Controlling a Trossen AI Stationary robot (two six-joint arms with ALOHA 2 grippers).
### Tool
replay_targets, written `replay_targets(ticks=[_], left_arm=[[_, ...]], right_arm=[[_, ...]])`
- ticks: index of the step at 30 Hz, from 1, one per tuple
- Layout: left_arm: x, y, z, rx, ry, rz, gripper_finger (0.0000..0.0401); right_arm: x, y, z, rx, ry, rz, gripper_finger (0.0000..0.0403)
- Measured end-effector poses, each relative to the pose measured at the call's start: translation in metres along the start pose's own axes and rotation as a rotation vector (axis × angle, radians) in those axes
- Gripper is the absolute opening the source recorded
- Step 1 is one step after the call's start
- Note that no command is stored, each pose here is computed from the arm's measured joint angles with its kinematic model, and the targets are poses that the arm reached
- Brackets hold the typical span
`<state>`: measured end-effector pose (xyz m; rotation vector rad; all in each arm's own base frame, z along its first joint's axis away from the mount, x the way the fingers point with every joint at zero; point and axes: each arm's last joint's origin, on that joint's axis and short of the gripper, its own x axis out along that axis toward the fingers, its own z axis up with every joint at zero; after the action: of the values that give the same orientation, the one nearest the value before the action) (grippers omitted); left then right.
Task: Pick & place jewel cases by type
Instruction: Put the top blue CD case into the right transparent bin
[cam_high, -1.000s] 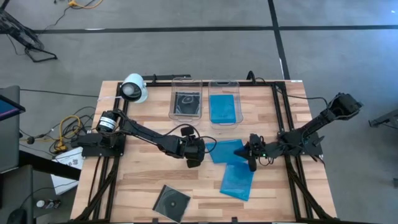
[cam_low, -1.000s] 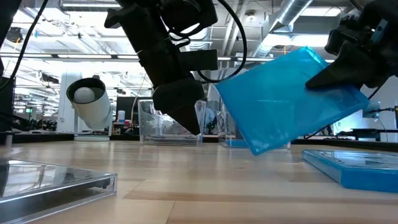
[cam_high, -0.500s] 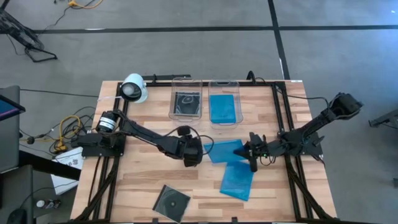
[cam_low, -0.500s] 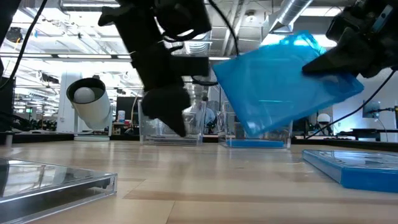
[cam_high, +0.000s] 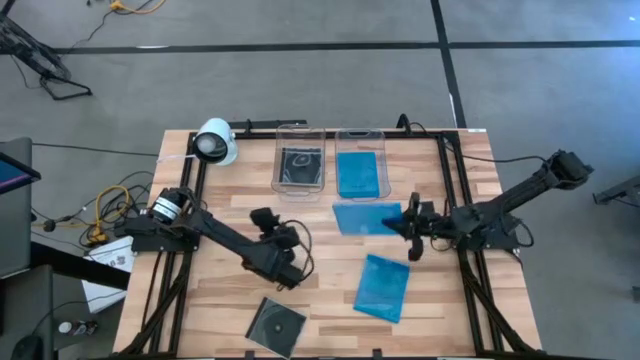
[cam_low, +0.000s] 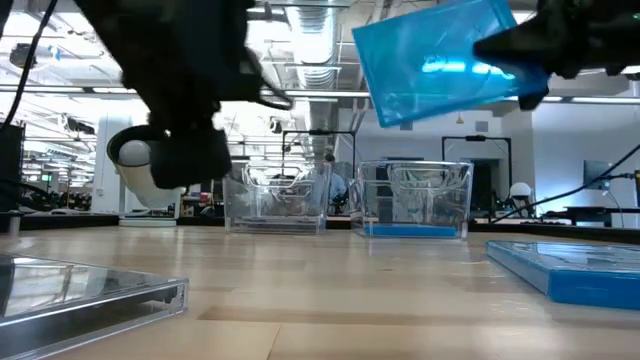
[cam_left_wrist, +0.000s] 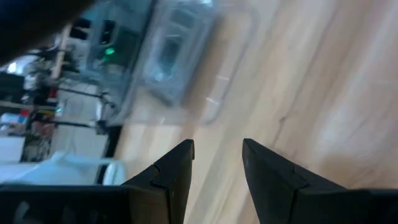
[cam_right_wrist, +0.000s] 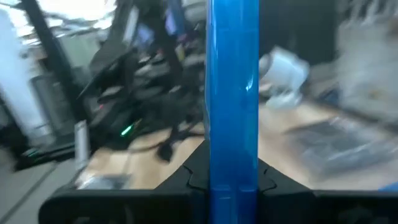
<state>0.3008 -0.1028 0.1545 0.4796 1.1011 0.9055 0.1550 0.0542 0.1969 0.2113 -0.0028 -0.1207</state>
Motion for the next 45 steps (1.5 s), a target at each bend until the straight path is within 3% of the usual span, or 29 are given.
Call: replay_targets(ticks=[9,21,35,45], left_arm=[[-0.022,0.0,-0.016,-0.087,-0.076,0.057,0.0137],[-0.025,0.001,-0.017,-0.134,-0.118,0.078,0.0137],[-0.025,0.001,-0.018,-0.116,-0.114,0.085,0.0137],[-0.025,0.003,-0.019,-0.101,-0.106,0.091,0.0137]], right_arm=[[-0.004,-0.021,0.034,-0.193,-0.113,-0.172,0.0035],[0.023,-0.038,0.075,-0.449,0.128,-0.425,0.0036],[0.08,-0.073,0.057,-0.627,0.461,-0.584,0.0043],[0.105,-0.092,0.053,-0.756,0.702,-0.602,0.0044]])
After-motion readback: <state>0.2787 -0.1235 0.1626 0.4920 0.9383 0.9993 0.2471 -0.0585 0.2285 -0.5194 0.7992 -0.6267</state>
